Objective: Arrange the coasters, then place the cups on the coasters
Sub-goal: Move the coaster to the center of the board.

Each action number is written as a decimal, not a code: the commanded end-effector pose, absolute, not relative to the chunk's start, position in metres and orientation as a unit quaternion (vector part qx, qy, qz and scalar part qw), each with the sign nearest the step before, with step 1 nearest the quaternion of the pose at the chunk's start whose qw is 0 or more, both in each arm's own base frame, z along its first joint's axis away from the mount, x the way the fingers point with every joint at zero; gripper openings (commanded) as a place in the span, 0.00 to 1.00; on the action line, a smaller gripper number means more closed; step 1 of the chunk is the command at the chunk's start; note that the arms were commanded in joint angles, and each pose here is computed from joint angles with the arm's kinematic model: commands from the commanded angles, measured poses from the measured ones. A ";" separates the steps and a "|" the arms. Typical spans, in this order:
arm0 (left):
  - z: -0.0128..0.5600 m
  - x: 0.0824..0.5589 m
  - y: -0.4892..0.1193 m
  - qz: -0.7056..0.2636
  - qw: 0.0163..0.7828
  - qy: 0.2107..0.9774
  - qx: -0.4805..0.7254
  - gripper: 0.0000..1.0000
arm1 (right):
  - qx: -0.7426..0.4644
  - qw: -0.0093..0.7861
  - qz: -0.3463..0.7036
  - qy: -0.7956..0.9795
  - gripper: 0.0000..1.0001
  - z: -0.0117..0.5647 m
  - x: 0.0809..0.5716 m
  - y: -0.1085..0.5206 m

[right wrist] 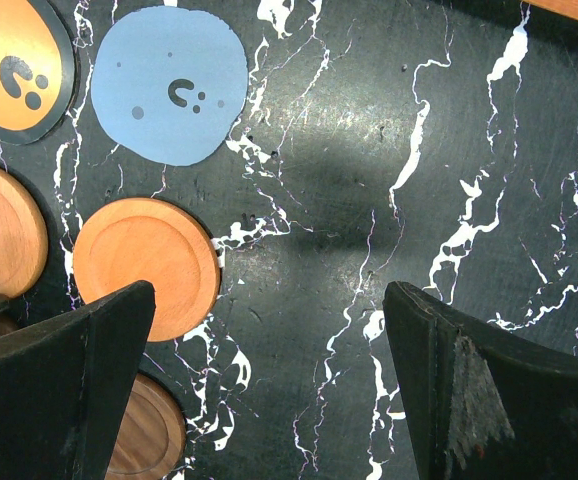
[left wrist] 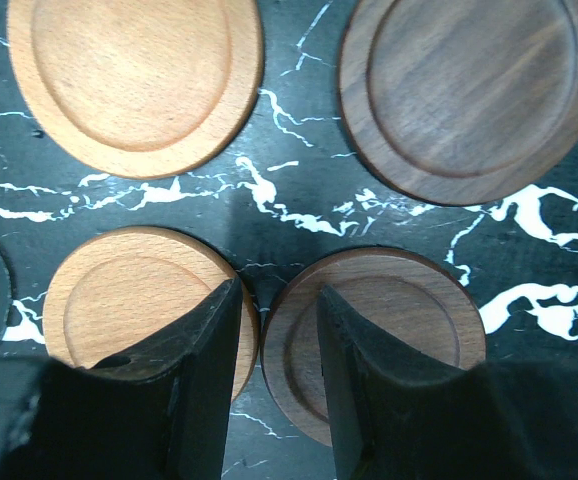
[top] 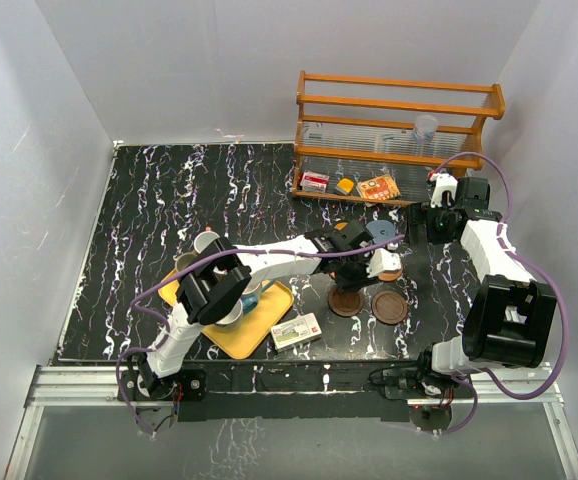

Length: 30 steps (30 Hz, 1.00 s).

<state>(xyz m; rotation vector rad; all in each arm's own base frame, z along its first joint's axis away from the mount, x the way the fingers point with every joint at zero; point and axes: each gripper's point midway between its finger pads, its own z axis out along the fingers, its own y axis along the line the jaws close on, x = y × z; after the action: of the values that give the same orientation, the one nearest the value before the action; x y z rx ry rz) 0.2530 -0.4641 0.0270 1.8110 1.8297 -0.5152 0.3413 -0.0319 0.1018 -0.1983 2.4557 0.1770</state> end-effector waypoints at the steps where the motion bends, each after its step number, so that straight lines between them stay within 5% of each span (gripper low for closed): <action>1: -0.015 0.262 -0.424 -0.118 0.200 0.697 0.678 0.34 | -0.075 0.359 0.055 0.929 0.98 0.118 0.356 -0.038; 30: -0.027 0.190 -0.422 -0.168 0.121 0.685 0.699 0.37 | -0.077 0.358 0.057 0.929 0.98 0.117 0.356 -0.037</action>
<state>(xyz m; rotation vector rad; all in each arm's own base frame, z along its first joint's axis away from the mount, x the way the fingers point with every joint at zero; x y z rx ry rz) 0.2402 -0.4676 0.0259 1.8498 1.8074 -0.5119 0.3413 -0.0319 0.1017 -0.1988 2.4560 0.1770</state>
